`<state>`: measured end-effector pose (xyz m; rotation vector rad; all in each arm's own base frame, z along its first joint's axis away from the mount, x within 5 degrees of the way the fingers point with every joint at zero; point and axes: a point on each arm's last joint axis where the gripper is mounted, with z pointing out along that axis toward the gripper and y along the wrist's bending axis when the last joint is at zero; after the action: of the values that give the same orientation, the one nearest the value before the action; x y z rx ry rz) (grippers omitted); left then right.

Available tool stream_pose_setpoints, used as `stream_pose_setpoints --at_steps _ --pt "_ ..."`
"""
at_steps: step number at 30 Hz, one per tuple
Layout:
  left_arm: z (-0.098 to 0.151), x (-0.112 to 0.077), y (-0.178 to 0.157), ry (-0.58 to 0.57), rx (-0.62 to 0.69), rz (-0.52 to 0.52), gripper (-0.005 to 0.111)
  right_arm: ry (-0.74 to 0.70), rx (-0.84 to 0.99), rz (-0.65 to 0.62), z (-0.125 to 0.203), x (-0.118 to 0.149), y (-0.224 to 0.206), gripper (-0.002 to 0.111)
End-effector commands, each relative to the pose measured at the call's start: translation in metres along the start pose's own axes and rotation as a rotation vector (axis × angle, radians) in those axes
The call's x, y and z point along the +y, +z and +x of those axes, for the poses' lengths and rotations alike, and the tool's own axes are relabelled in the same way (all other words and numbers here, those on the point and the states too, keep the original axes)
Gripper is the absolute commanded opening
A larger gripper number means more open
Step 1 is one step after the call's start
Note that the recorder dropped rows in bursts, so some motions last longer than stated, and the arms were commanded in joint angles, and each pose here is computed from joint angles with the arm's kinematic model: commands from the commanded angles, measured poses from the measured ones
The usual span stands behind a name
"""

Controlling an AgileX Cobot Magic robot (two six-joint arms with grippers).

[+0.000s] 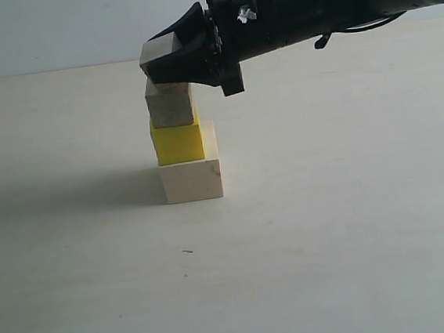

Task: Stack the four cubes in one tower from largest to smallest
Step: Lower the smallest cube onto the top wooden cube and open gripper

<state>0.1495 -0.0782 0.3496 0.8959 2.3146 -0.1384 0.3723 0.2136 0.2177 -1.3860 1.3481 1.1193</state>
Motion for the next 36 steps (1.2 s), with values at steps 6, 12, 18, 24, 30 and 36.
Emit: stream_pose_setpoints --at_steps 6,12,18,24,30,36 --pt "-0.002 0.001 0.0 0.007 -0.019 -0.011 0.0 -0.03 -0.022 -0.013 -0.008 0.002 0.005 0.0" --pt "-0.002 0.001 0.0 0.007 -0.018 -0.01 0.0 -0.032 -0.026 -0.011 -0.009 0.001 0.005 0.0" --pt "-0.002 0.001 0.0 0.007 -0.018 -0.01 0.0 -0.044 -0.027 -0.01 -0.012 0.0 0.005 0.0" --pt "-0.002 0.001 0.0 0.007 -0.018 -0.01 0.0 -0.054 -0.009 -0.02 -0.008 -0.003 0.007 0.0" --pt "-0.002 0.001 0.0 0.007 -0.018 -0.01 0.0 -0.027 -0.005 -0.023 0.002 -0.006 0.01 0.0" --pt "-0.002 0.001 0.0 0.009 -0.017 -0.01 0.0 -0.03 0.009 -0.031 0.004 -0.005 0.01 0.0"
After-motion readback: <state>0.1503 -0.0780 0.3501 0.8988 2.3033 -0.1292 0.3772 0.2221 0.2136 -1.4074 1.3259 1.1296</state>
